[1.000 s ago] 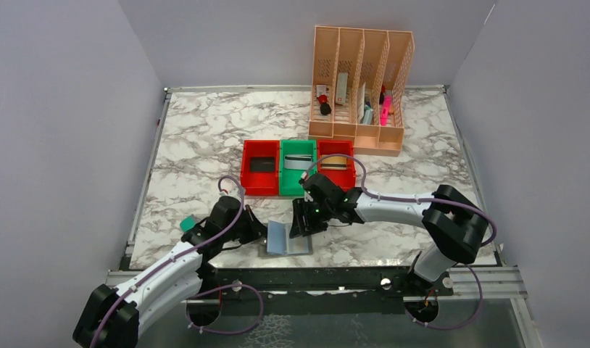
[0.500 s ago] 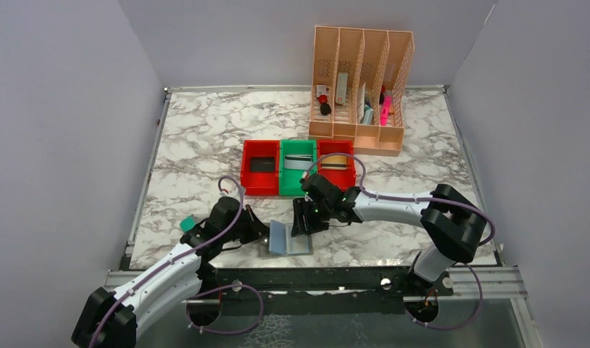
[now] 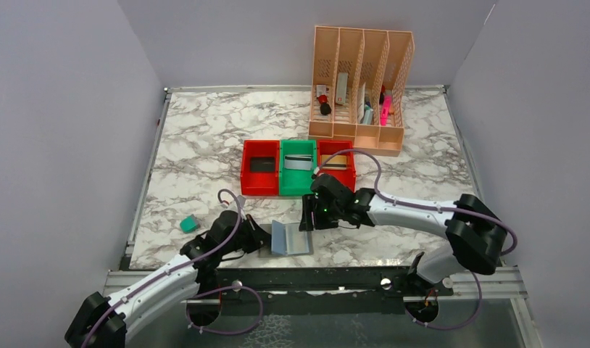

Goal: Take the credit cards out of the card holder

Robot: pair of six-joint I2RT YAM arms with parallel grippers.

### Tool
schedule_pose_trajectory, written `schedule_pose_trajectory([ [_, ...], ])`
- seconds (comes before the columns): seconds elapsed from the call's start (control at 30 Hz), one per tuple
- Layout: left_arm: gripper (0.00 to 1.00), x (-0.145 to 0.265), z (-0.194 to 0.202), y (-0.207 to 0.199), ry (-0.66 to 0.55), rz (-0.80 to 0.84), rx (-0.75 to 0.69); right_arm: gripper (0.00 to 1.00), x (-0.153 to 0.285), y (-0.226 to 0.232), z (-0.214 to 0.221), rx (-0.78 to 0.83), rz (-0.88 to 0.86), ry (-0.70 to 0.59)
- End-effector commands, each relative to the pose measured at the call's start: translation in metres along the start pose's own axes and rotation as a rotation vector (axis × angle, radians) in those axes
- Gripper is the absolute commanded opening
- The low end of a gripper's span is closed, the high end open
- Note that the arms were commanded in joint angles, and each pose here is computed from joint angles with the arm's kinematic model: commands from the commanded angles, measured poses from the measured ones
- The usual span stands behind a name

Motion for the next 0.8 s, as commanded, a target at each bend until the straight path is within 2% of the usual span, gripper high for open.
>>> schedule_pose_trajectory([
  [0.0, 0.00, -0.009, -0.002, -0.008, -0.064, 0.027, 0.058, 0.65, 0.020, -0.015, 0.000, -0.048, 0.069, -0.109],
  [0.03, 0.00, -0.011, -0.004, -0.012, -0.064, 0.034, 0.047, 0.75, 0.023, -0.019, 0.001, -0.065, 0.085, -0.123],
  [0.07, 0.00, -0.013, -0.003, -0.014, -0.054, 0.029, 0.035, 0.82, 0.025, -0.022, 0.002, -0.076, 0.088, -0.135],
  [0.13, 0.00, -0.016, -0.002, -0.016, -0.035, 0.007, 0.013, 0.85, 0.029, -0.027, 0.003, -0.096, 0.088, -0.164],
  [0.3, 0.00, -0.015, 0.001, -0.013, -0.065, 0.007, 0.013, 0.85, 0.035, -0.023, 0.003, -0.101, 0.037, -0.181],
  [0.57, 0.00, -0.012, 0.004, -0.012, -0.059, 0.030, 0.023, 0.74, 0.023, -0.016, 0.014, -0.109, -0.048, -0.060],
  [0.77, 0.00, -0.013, 0.005, -0.012, -0.043, 0.022, 0.006, 0.70, 0.015, -0.009, 0.017, -0.085, -0.071, 0.006],
])
Point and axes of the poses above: each gripper's point midway between its finger pads, its own x axis back along the fingers, its own y axis along the line the jaws close on, z = x × y, the point moved 8 cm from there along x, back along the fingers, and after that the axes turned 12 degrees about -x, right-handed, at the moved point
